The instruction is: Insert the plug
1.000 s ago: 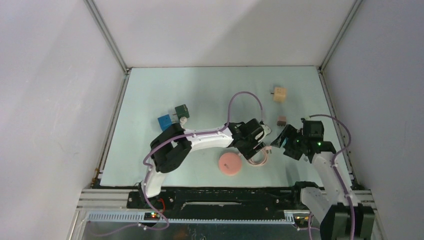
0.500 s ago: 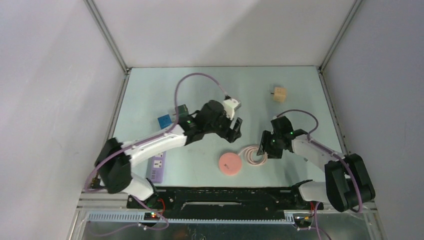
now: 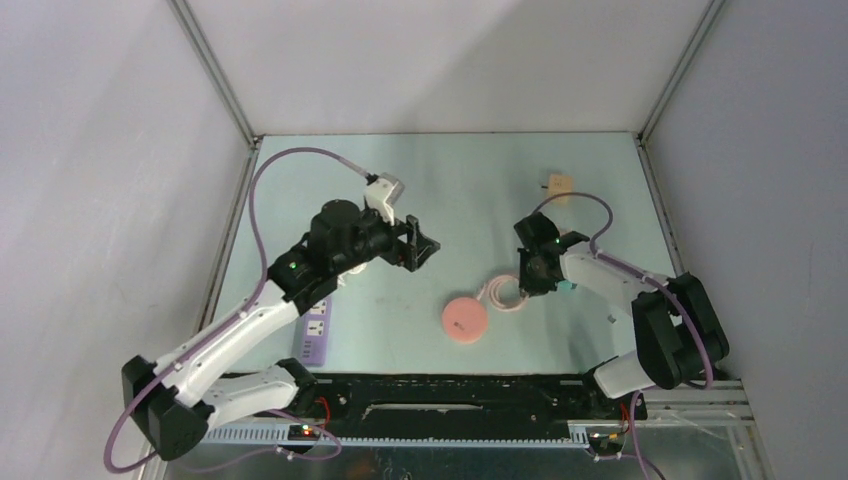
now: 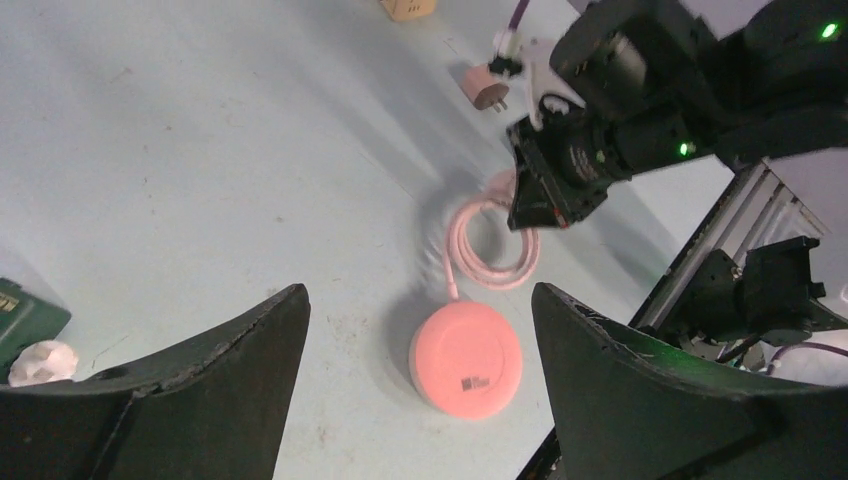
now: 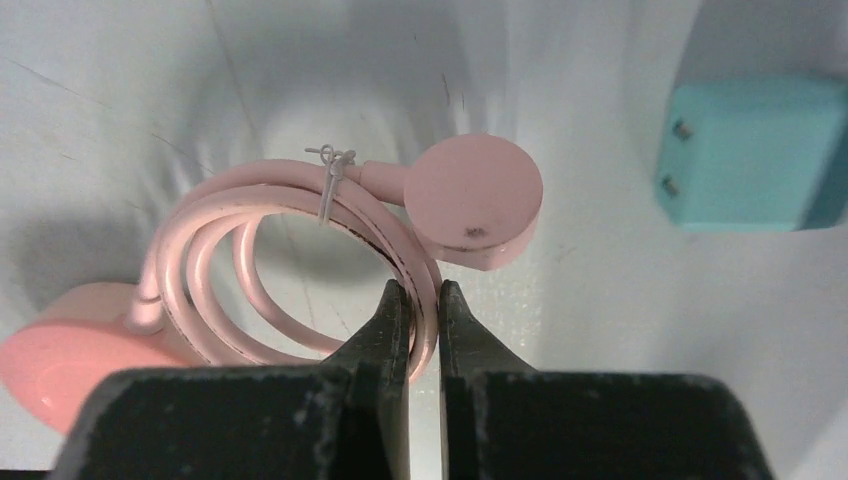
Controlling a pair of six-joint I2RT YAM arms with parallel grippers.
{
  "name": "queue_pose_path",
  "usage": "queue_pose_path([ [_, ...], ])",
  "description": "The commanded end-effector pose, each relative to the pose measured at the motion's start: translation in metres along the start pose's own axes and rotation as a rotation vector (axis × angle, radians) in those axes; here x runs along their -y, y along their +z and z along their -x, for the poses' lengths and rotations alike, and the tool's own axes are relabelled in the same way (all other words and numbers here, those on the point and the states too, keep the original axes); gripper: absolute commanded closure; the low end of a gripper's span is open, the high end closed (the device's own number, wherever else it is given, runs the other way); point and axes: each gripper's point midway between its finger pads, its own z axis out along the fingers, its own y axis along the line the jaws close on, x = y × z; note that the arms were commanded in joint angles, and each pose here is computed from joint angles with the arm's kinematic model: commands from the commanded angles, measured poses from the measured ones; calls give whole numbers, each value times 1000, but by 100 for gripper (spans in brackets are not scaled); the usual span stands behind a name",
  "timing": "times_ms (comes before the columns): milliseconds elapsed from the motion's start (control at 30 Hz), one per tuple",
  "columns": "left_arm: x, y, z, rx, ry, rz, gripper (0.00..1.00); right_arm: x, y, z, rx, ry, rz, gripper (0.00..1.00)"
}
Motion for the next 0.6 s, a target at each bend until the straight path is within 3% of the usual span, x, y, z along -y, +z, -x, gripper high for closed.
queue_pose_path([
  [0,-9,-16,-19,-17,-43,21,14,-8,-50,75,231,-53,-45,100],
  [367,-34,-36,-51,-25,-87,107,14,19,-168,176,570,-205,-439,100],
  [567,-44,-46,-50,4,-89,151,14,7,-171,181,634,-325,-638,100],
])
